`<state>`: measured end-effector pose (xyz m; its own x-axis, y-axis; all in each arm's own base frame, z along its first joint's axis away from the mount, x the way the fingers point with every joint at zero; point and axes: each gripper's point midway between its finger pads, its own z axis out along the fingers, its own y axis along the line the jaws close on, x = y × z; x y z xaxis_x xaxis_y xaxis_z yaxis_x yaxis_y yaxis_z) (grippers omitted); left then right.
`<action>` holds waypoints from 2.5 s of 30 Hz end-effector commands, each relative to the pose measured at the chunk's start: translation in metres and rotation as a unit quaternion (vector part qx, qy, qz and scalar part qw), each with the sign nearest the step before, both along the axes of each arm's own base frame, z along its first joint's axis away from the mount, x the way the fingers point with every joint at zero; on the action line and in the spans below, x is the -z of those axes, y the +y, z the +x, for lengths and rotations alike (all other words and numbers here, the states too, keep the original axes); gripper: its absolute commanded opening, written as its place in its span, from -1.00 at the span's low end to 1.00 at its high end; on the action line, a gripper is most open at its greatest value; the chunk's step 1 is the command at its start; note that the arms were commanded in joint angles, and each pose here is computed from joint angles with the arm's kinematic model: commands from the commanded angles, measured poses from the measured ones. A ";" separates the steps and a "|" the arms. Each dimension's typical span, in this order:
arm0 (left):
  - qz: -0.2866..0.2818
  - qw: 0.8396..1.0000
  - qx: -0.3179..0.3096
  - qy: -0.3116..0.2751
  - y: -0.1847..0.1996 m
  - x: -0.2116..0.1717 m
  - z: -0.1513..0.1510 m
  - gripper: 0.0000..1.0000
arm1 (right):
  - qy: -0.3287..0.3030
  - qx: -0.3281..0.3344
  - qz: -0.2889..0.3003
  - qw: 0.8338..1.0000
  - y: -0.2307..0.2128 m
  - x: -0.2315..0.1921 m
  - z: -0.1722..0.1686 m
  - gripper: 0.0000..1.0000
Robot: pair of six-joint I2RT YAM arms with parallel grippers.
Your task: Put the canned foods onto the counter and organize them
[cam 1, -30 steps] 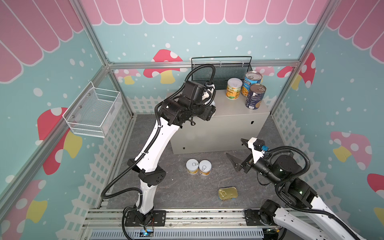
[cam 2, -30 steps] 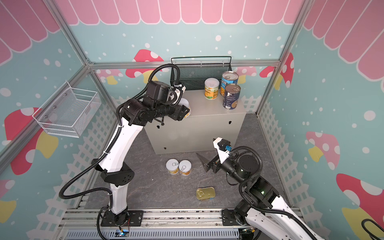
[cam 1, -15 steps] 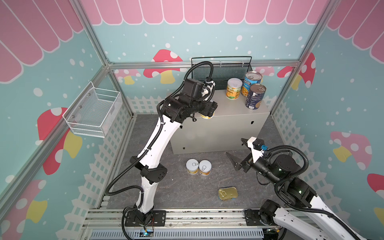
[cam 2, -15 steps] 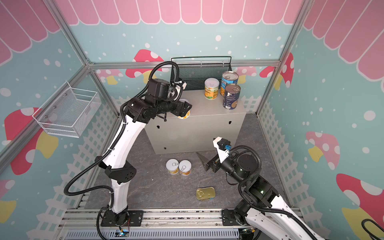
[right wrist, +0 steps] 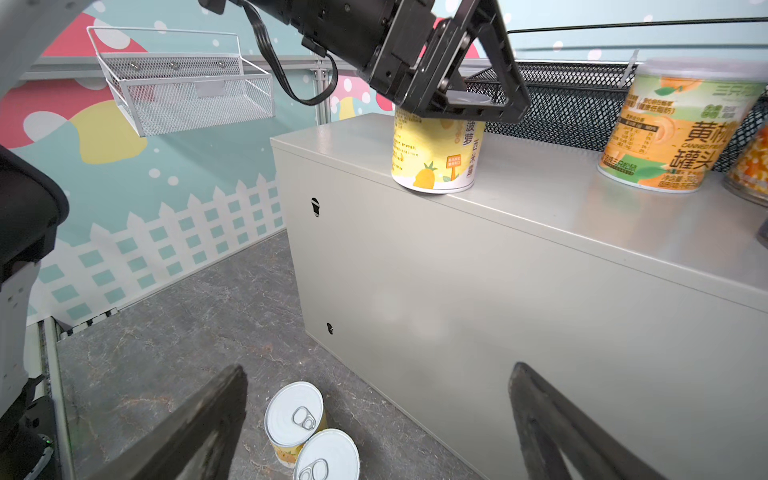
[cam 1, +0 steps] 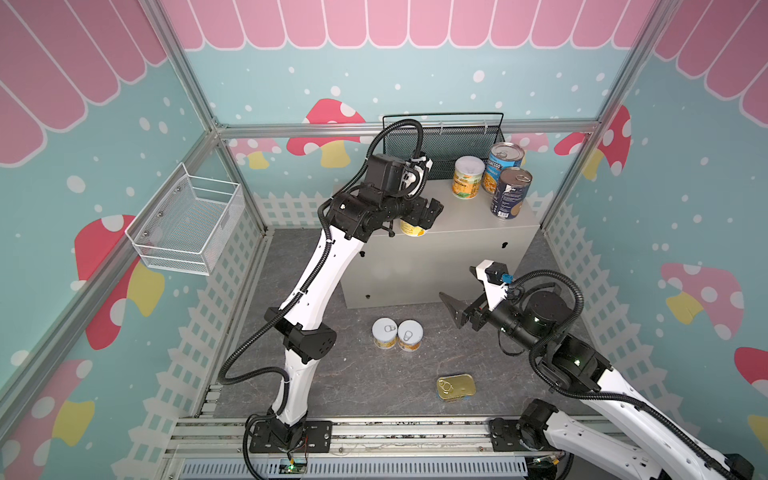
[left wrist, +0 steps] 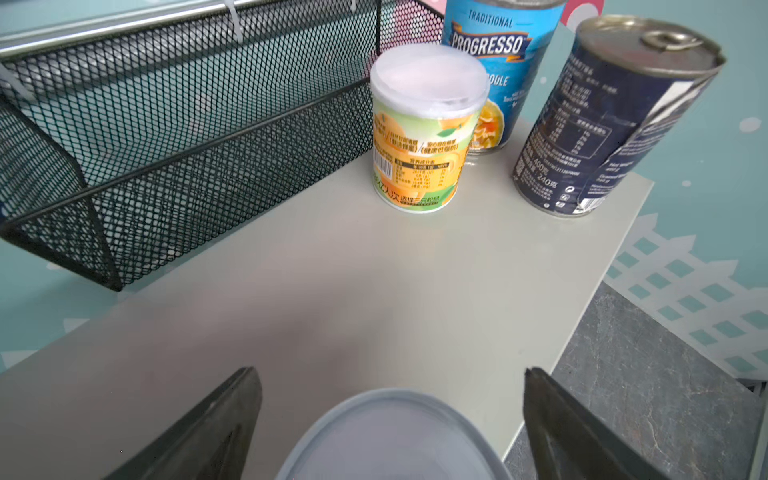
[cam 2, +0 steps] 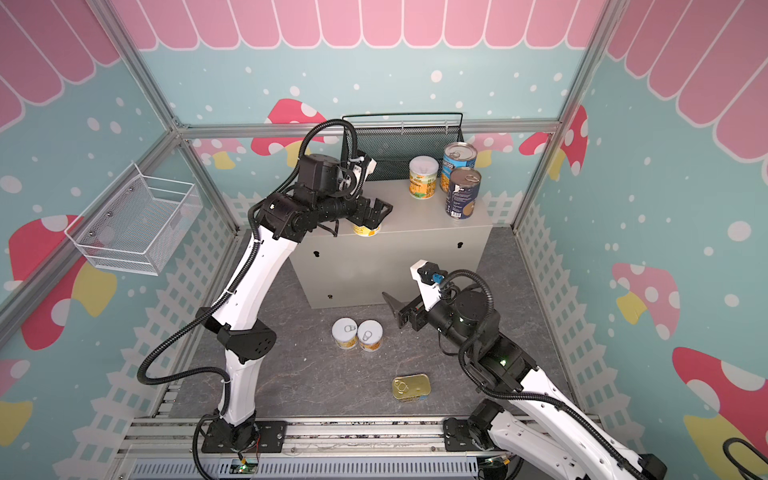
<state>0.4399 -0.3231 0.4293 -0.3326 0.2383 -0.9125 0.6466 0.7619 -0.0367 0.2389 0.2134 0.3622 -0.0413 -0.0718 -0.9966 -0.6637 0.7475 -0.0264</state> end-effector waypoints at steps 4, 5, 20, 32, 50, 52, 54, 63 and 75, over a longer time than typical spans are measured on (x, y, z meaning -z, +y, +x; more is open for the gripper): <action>-0.056 0.997 0.008 -0.053 0.039 -0.069 -0.033 0.98 | -0.037 -0.004 0.014 0.999 0.022 -0.037 0.020 0.98; -0.056 0.997 0.003 -0.054 0.047 -0.072 -0.037 0.98 | -0.036 -0.003 0.013 0.999 0.026 -0.040 0.025 0.98; -0.080 0.993 -0.077 -0.043 0.161 -0.047 -0.111 0.98 | -0.012 0.105 0.009 0.994 0.067 -0.061 0.124 0.99; -0.063 0.991 -0.114 -0.031 0.196 -0.022 -0.126 0.98 | -0.011 0.188 0.008 0.982 0.070 -0.056 0.167 0.81; -0.089 0.992 -0.087 0.008 0.175 -0.004 -0.107 0.98 | -0.002 0.296 0.011 0.955 -0.024 -0.043 0.179 0.52; -0.090 0.992 -0.087 0.013 0.172 0.000 -0.103 0.98 | -0.001 0.295 0.008 0.955 -0.028 -0.041 0.181 0.54; -0.092 0.992 -0.083 0.018 0.166 0.003 -0.099 0.98 | -0.002 0.294 0.006 0.956 -0.029 -0.042 0.181 0.61; -0.074 0.996 -0.047 0.023 0.116 0.011 -0.082 0.98 | -0.022 0.265 0.009 0.964 -0.036 -0.061 0.155 0.99; -0.079 0.996 0.017 0.026 0.025 0.013 -0.051 0.85 | 0.043 0.265 0.025 0.963 -0.110 -0.029 0.036 0.99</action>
